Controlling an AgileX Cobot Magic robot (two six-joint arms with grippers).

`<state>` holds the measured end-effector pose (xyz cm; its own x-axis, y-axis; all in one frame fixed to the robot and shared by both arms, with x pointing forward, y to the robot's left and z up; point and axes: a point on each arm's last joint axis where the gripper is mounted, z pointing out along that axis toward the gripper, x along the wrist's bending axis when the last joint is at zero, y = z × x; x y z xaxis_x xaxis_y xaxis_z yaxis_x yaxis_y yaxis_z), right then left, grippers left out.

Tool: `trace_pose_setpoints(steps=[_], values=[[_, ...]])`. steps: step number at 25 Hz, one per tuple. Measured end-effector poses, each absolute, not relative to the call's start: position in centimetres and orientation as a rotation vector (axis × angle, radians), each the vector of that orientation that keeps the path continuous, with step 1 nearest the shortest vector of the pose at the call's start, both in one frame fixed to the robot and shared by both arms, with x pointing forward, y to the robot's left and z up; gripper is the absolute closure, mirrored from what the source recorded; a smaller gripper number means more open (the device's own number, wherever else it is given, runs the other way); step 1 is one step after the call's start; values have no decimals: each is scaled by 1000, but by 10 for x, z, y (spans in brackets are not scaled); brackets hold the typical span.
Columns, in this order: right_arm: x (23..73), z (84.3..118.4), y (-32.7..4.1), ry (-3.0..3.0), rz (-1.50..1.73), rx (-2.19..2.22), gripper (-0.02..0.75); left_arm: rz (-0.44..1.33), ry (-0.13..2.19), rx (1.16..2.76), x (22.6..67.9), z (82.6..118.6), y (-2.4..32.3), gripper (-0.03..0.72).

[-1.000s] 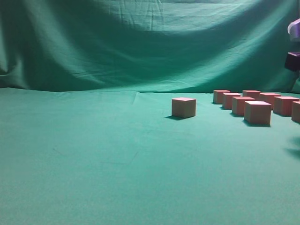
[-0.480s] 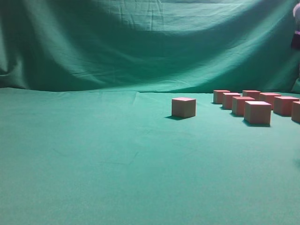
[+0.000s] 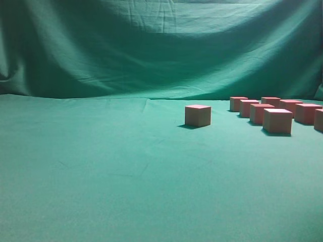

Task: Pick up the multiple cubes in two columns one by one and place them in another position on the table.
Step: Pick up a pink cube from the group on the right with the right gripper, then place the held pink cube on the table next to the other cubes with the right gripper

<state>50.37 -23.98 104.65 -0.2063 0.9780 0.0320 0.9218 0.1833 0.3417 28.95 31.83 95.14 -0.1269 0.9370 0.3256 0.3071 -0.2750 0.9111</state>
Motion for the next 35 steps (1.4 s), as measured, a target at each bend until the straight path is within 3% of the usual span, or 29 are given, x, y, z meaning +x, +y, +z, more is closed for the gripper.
trace_pose_setpoints(steps=[4,8,21,28,35], values=[[516,1077,-210,2342,516,1654,463,1427,1399,1576,289,951,318,688],[536,1085,-173,2491,485,1485,463,1427,1399,1576,289,951,318,688],[607,1027,-31,2899,352,553,463,1427,1399,1576,289,951,318,688],[623,978,-16,2952,267,211,463,1427,1399,1576,289,951,318,688],[631,959,-13,2931,231,52,463,1427,1399,1576,289,951,318,688]])
